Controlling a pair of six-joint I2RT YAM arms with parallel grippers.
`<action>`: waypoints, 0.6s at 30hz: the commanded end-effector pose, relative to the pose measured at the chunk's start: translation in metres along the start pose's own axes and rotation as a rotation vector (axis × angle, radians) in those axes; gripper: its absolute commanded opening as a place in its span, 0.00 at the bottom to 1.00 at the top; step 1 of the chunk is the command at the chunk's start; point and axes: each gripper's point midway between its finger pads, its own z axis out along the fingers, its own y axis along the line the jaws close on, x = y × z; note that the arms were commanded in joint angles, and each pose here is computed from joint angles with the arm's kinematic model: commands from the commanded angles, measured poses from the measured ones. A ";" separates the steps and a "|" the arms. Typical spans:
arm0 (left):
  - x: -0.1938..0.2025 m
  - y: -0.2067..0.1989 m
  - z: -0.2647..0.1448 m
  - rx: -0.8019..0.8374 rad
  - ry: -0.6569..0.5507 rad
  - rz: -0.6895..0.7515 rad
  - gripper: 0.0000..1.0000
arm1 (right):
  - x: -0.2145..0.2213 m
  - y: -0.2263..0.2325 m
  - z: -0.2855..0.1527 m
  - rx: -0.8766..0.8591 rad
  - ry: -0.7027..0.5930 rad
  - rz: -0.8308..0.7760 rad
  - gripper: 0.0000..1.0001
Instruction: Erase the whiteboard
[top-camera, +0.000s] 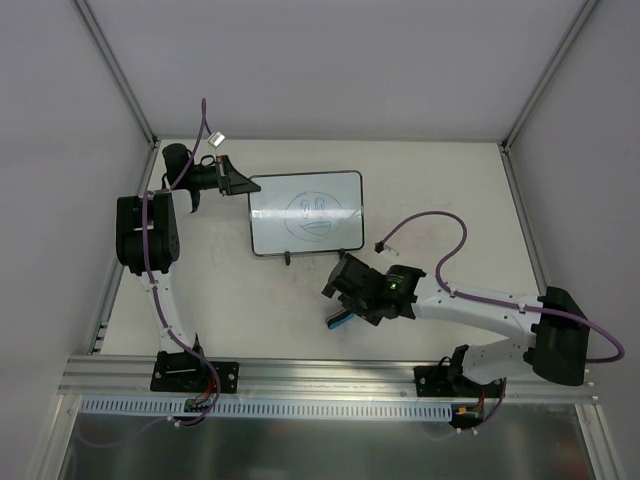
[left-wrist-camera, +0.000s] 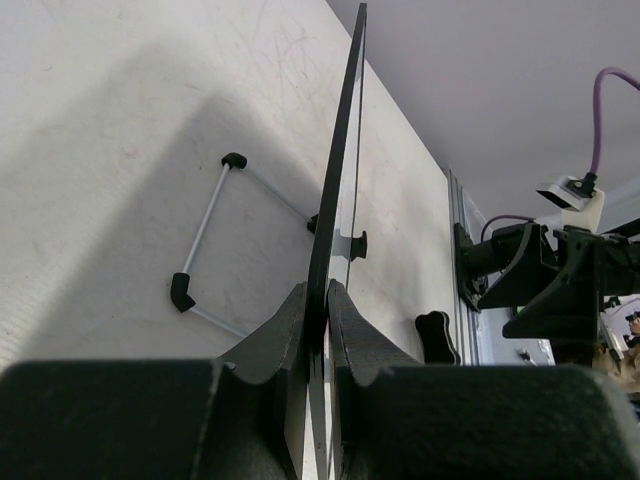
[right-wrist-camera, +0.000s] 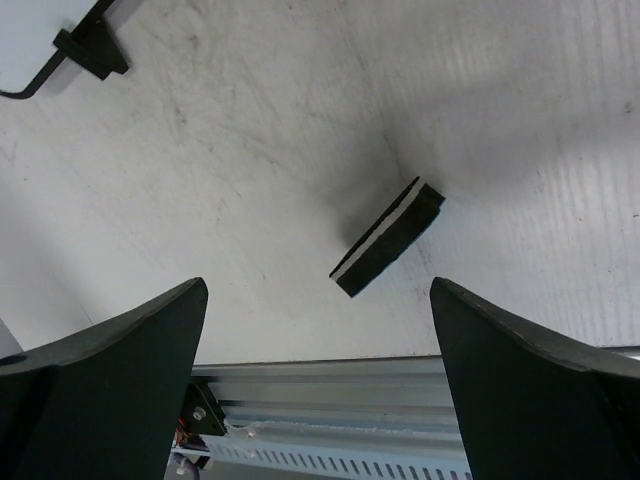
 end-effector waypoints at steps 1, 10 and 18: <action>-0.012 -0.018 0.007 0.012 0.000 0.160 0.00 | -0.001 -0.033 0.005 0.134 0.013 0.093 0.99; -0.012 -0.018 0.008 0.015 0.003 0.158 0.00 | 0.018 -0.029 0.015 0.132 0.091 0.186 0.96; -0.012 -0.014 0.008 0.004 0.001 0.159 0.00 | 0.017 -0.026 0.022 0.140 0.069 0.230 0.65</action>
